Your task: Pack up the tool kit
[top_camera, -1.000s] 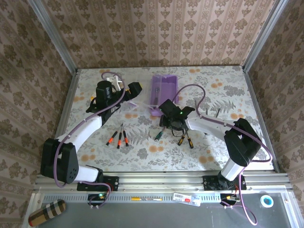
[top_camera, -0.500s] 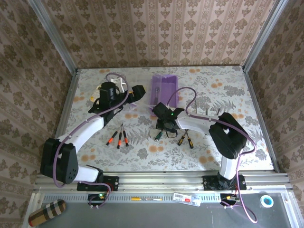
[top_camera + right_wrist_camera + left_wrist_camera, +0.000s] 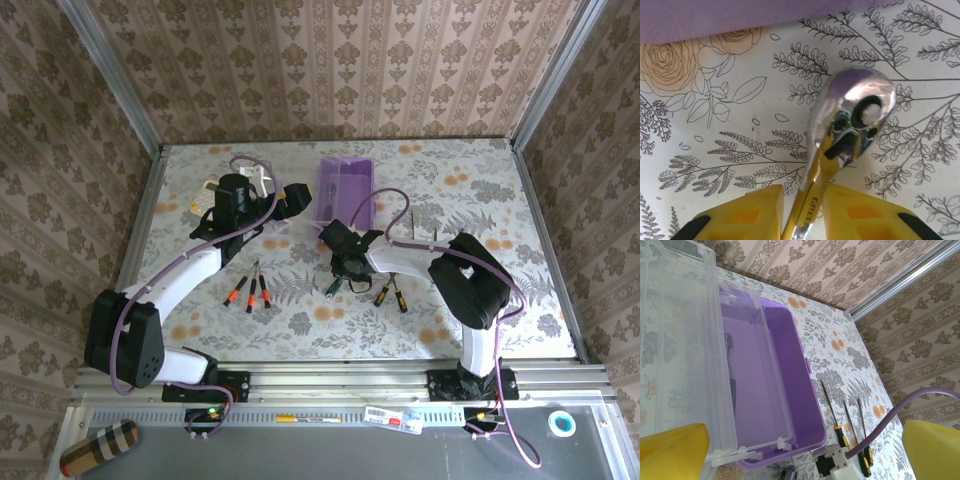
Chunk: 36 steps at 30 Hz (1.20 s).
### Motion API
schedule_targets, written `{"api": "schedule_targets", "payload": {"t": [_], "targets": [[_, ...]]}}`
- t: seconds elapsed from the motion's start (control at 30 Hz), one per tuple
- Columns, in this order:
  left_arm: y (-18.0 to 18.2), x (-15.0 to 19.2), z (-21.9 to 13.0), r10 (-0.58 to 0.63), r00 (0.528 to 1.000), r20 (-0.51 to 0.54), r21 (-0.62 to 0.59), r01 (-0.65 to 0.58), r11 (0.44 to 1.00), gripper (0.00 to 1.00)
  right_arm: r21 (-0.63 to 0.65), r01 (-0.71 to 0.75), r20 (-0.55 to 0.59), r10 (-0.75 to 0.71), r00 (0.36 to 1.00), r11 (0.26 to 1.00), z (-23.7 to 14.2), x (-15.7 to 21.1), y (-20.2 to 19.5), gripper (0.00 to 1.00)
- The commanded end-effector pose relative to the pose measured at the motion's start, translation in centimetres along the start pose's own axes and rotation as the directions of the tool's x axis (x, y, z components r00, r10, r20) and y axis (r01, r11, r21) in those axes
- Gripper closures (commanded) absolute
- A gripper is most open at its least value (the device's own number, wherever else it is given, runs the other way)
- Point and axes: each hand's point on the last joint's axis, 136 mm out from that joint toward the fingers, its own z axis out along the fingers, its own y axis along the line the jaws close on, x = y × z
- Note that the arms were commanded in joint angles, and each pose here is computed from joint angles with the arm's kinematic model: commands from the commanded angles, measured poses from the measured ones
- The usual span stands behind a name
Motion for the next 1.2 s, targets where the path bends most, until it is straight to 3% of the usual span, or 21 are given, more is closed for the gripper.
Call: {"api": "schedule_targets", "payload": {"t": [0.0, 0.3, 0.5, 0.9, 1.17], "targets": [[-1.1, -1.1, -0.7, 0.044, 0.999, 0.028, 0.009, -0.045, 0.999, 0.0, 0.036, -0.023, -0.013, 0.024, 1.0, 0.999, 0.2, 0.5, -1.8, 0.74], [-1.2, -1.1, -0.8, 0.054, 0.998, 0.029, 0.007, -0.054, 0.999, 0.0, 0.049, -0.111, -0.022, 0.112, 0.993, 0.993, 0.4, 0.9, -5.5, 0.85], [-1.1, -1.0, -0.7, 0.056, 0.998, 0.025, 0.004, -0.056, 0.998, 0.0, 0.027, -0.121, -0.004, 0.121, 0.993, 0.992, -0.5, 0.5, -5.5, 0.91], [-0.8, -0.6, -0.3, 0.059, 0.998, 0.012, -0.006, -0.059, 0.998, 0.0, -0.017, -0.128, 0.07, 0.128, 0.989, 0.992, -3.4, -1.0, -5.6, 0.94], [-0.7, -0.5, -0.3, 0.061, 0.998, 0.01, -0.01, -0.061, 0.998, 0.0, -0.002, -0.053, 0.134, 0.053, 0.99, 0.999, -5.7, -2.2, -5.3, 0.94]]}}
